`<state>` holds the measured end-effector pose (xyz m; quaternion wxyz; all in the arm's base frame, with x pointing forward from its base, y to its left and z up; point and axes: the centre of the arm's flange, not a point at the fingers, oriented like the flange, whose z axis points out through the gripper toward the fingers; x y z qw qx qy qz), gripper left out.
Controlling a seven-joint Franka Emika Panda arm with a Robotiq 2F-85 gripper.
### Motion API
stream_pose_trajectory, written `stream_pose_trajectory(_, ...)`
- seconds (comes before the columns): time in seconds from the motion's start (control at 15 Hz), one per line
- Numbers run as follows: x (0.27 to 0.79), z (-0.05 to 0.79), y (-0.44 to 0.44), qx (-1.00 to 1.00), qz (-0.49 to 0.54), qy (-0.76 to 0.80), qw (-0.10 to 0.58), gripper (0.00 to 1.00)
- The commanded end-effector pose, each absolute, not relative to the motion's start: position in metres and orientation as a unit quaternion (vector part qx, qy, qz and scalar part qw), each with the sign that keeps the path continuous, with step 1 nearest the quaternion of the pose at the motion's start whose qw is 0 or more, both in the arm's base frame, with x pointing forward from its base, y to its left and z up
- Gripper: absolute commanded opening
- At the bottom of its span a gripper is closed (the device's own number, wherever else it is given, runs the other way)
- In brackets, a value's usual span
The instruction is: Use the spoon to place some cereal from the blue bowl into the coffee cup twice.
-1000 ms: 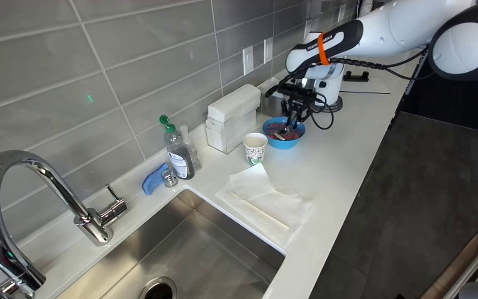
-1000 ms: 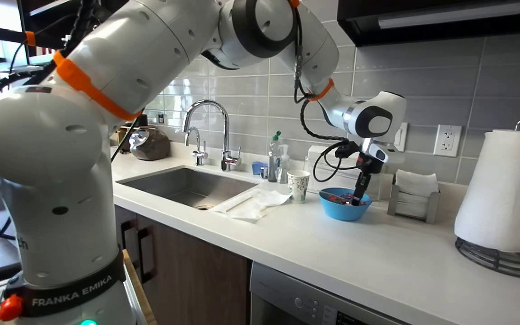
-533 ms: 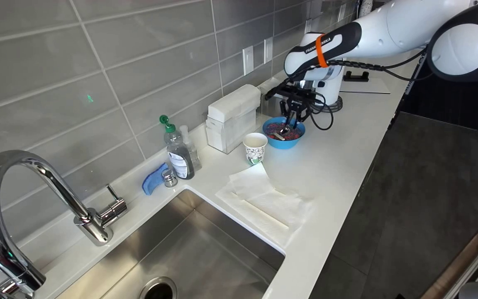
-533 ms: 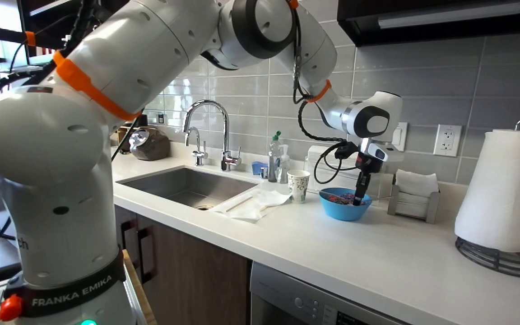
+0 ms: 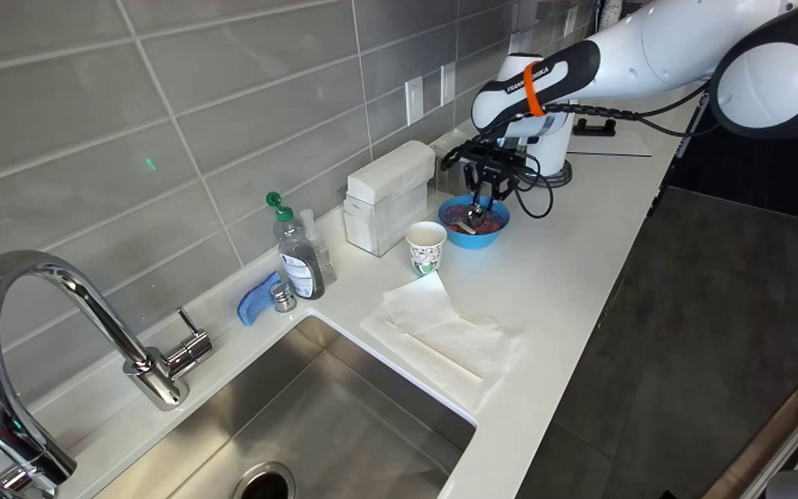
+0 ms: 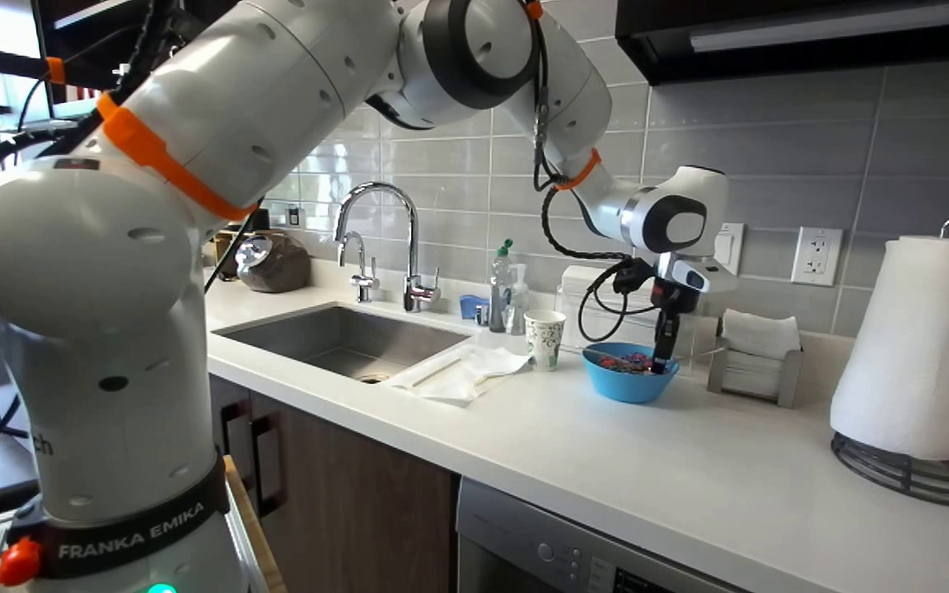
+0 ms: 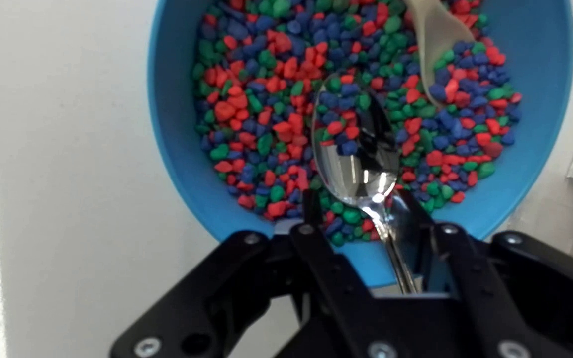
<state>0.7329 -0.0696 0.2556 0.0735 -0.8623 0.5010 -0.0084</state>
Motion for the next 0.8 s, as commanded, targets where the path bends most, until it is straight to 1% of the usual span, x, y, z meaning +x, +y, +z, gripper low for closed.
stream_pose_trajectory(0.0, 0.7345, 0.2522, -0.0663, -0.874, -0.020, 0.479, 0.078, 0.38)
stream_pose_trajectory(0.13, 0.7344, 0.2542, -0.0655, -0.880, -0.019, 0.469, 0.078, 0.40)
stream_pose_trajectory(0.2, 0.7342, 0.2555, -0.0654, -0.882, -0.019, 0.464, 0.079, 0.42)
stream_pose_trajectory(0.33, 0.7346, 0.2547, -0.0658, -0.889, -0.028, 0.452, 0.073, 0.39)
stream_pose_trajectory(0.73, 0.7409, 0.2541, -0.0610, -0.908, -0.050, 0.409, 0.080, 0.38)
